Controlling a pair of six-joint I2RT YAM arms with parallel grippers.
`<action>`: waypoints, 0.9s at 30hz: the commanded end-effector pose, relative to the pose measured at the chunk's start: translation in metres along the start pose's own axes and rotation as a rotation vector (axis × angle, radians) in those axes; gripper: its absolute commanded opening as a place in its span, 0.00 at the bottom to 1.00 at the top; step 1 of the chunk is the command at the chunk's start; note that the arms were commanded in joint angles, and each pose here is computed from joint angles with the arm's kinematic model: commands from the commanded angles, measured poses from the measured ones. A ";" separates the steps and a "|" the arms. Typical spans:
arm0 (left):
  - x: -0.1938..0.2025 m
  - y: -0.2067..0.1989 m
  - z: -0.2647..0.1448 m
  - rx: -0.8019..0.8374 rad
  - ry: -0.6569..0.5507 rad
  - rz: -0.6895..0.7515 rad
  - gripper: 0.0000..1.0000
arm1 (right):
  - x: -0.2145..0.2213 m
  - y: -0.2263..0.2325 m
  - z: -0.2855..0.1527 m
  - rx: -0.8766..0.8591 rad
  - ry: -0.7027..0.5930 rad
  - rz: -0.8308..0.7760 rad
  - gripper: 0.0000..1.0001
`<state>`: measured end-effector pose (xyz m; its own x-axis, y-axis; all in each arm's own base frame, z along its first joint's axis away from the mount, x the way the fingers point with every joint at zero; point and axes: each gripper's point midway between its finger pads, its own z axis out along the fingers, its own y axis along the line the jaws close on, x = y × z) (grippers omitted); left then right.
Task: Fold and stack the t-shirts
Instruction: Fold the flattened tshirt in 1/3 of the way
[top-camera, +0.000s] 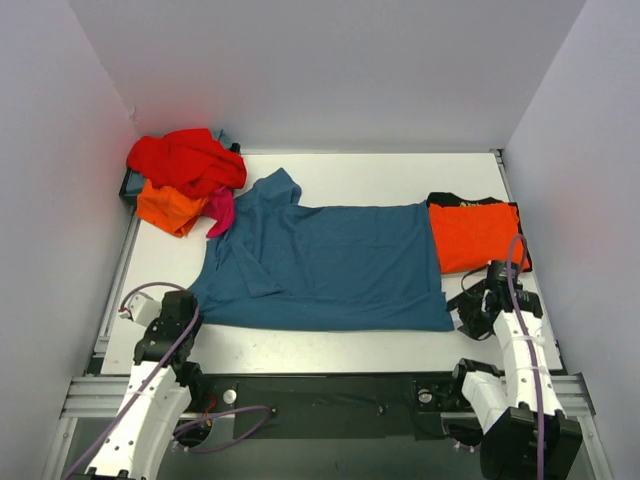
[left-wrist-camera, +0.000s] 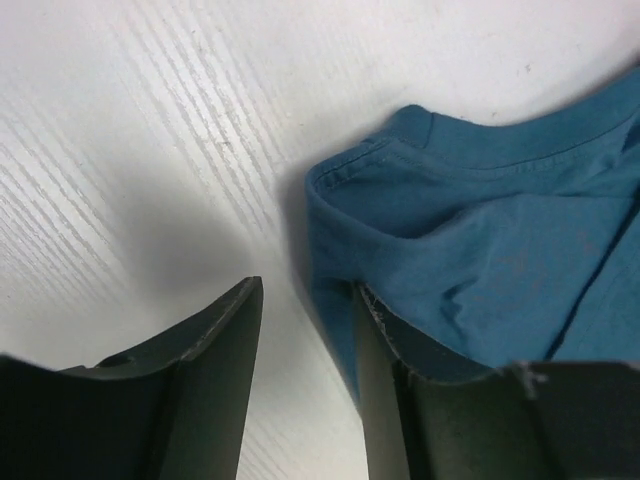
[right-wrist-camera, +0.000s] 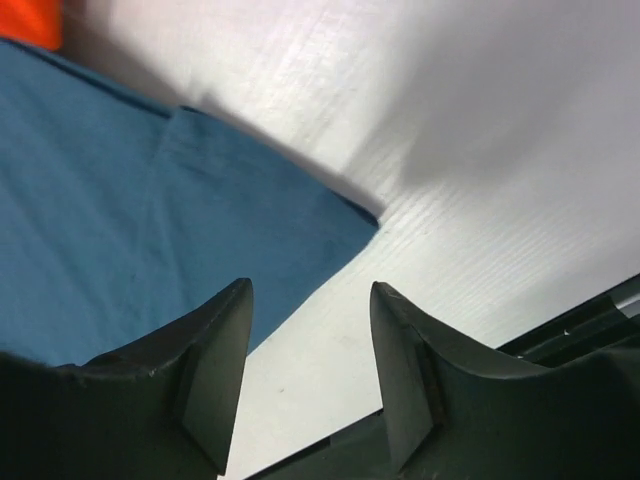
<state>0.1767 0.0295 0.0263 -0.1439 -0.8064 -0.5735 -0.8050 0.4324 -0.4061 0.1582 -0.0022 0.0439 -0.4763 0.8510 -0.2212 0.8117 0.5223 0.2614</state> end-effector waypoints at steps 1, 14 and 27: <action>-0.045 -0.041 -0.026 0.070 -0.090 0.007 0.53 | -0.022 0.035 -0.025 -0.077 -0.095 -0.176 0.47; -0.068 -0.139 -0.028 0.279 -0.077 0.202 0.62 | 0.100 0.251 -0.063 -0.468 -0.111 -0.934 0.41; -0.020 -0.178 0.055 0.241 0.109 0.289 0.57 | 0.290 0.329 -0.029 -0.573 0.001 -1.431 0.35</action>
<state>0.3119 -0.0046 0.0554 -0.4478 -0.6653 -0.5974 -0.6236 0.7112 -0.3246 0.2723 0.4009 0.0907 -0.7656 -0.3080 -0.5648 -0.4839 0.8542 0.1902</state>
